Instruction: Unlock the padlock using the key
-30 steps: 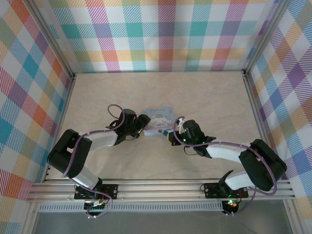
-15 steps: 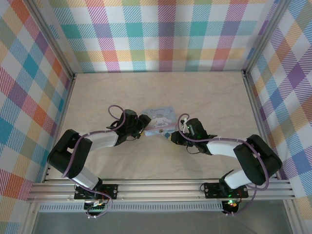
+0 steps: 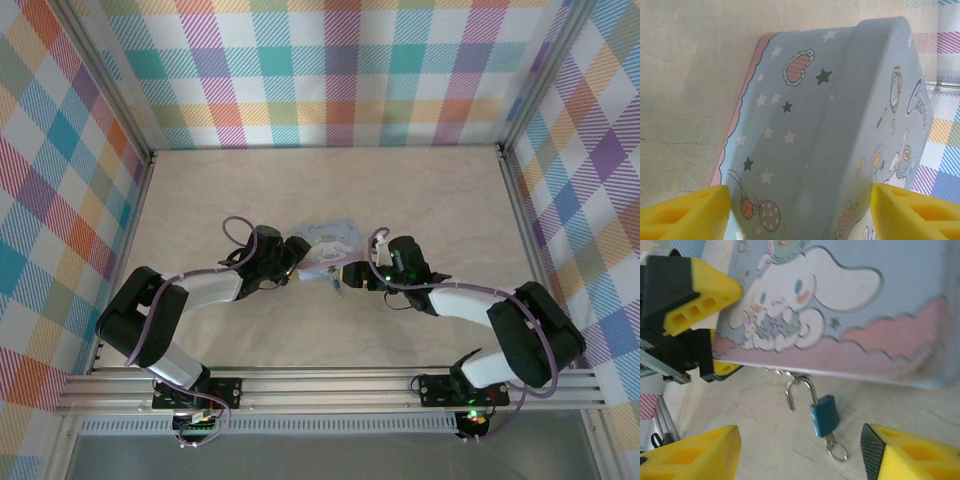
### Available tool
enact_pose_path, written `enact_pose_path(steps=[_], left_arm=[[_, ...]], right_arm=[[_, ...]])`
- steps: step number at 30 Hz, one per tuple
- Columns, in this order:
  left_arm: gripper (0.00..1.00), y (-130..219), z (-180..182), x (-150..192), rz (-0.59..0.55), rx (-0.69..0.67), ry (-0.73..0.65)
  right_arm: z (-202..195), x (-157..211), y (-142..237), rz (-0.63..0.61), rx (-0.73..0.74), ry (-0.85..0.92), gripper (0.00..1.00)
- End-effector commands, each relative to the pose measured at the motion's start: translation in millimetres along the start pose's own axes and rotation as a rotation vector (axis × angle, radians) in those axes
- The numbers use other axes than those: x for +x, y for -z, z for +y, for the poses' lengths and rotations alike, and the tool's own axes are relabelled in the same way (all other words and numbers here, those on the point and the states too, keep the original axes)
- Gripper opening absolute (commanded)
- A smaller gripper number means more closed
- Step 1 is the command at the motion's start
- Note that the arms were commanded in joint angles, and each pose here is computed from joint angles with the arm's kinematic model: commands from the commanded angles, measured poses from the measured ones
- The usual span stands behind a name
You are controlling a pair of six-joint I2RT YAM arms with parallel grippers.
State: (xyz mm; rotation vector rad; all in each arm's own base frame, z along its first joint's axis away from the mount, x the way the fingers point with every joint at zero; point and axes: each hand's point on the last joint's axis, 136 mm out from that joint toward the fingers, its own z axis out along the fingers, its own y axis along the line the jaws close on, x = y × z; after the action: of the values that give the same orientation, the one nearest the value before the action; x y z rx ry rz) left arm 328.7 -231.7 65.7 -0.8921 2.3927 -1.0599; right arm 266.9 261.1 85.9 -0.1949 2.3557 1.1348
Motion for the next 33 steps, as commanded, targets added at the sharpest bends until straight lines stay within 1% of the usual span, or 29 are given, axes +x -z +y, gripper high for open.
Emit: enact_pose_path(steps=[1,10,15,21,26,28,31,33], left_arm=[[0.72,3.4,59.0,26.5,0.082,-0.196,0.013],[0.72,9.5,69.2,38.0,0.097,-0.220,0.014],[0.72,13.6,73.9,42.2,0.099,-0.229,0.017],[0.72,15.8,71.6,45.9,0.104,-0.225,0.012],[0.72,19.4,70.5,42.8,0.085,-0.224,0.006],[0.72,20.5,69.9,42.0,0.081,-0.223,0.002],[0.72,21.4,67.9,41.0,0.077,-0.220,-0.001],[0.72,21.6,67.1,40.8,0.077,-0.219,-0.005]], right_arm=[[15.9,-19.2,-7.3,-0.019,-0.077,0.047,0.67],[9.8,-49.1,-24.7,-0.026,-0.082,0.129,0.69],[7.7,-60.0,-30.8,-0.035,-0.101,0.165,0.70],[10.4,-66.7,-30.7,-0.054,-0.141,0.194,0.71],[9.8,-63.5,-18.5,-0.075,-0.159,0.203,0.72],[9.6,-55.5,-13.2,-0.069,-0.170,0.212,0.73],[7.8,-41.3,-9.4,-0.038,-0.183,0.205,0.71],[5.5,-32.5,-9.0,-0.019,-0.191,0.197,0.67]])
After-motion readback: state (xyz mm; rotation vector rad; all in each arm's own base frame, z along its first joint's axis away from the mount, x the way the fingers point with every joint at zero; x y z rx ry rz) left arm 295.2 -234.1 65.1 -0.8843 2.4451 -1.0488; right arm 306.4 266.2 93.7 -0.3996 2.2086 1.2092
